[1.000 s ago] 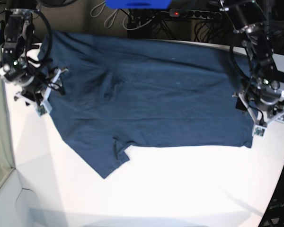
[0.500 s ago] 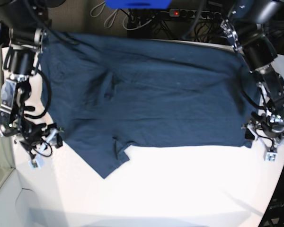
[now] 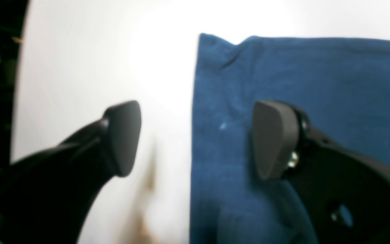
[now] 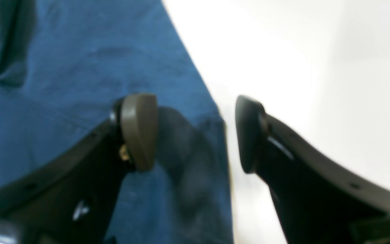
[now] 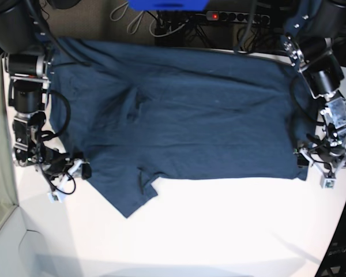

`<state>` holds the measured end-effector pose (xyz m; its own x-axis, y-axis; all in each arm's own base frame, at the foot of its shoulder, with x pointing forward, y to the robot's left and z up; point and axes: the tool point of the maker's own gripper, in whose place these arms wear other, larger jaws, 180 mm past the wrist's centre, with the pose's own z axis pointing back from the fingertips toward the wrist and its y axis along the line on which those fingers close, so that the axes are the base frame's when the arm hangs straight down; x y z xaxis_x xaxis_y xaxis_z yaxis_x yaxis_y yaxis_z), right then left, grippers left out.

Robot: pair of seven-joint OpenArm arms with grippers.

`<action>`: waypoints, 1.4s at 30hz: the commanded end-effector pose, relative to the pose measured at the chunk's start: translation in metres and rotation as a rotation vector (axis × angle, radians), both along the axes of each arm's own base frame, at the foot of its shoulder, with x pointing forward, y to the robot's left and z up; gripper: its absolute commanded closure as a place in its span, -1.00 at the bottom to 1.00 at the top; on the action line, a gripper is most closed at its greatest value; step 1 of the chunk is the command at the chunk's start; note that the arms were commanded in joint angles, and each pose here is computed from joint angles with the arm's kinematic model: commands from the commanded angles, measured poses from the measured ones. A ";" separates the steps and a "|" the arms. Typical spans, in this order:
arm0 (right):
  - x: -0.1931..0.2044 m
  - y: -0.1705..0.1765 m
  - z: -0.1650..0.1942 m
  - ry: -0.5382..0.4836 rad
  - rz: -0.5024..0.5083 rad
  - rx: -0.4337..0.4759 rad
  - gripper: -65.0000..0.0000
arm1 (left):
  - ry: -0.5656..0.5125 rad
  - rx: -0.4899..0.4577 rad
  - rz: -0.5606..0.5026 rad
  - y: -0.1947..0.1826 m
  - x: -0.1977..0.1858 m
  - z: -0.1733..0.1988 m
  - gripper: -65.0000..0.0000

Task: Layout the t-shirt on the table in an organized manner, then fold the t-shirt properly
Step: 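Slide both grippers along the shirt sides toward the hem and grasp, then lift the hem edge with both grippers and fold it toward the collar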

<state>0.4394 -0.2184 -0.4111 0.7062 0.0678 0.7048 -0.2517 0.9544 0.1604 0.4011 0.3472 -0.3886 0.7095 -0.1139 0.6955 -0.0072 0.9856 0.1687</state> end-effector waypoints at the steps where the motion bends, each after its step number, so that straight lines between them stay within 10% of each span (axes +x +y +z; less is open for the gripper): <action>1: 0.017 -0.006 0.022 -0.065 -0.014 0.009 -0.14 | -0.060 0.010 0.013 0.011 0.012 0.019 -0.52; 12: -0.015 -0.002 -0.015 -0.008 -0.019 0.025 -0.03 | -0.064 -0.028 0.006 0.000 0.013 0.007 -0.52; 21: -0.032 0.013 -0.034 0.037 0.046 -0.001 0.97 | -0.060 -0.056 -0.004 -0.014 0.015 0.000 -0.52; 42: -0.036 0.010 -0.037 0.049 0.049 -0.012 1.00 | -0.093 -0.121 0.165 0.000 0.006 -0.036 -0.49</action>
<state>0.4173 -0.2015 -0.4339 0.6765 0.0457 0.7350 -0.2777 0.9402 0.1972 0.4055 0.3417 -0.4283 0.6284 0.1011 0.7713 -0.1781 0.9839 0.0161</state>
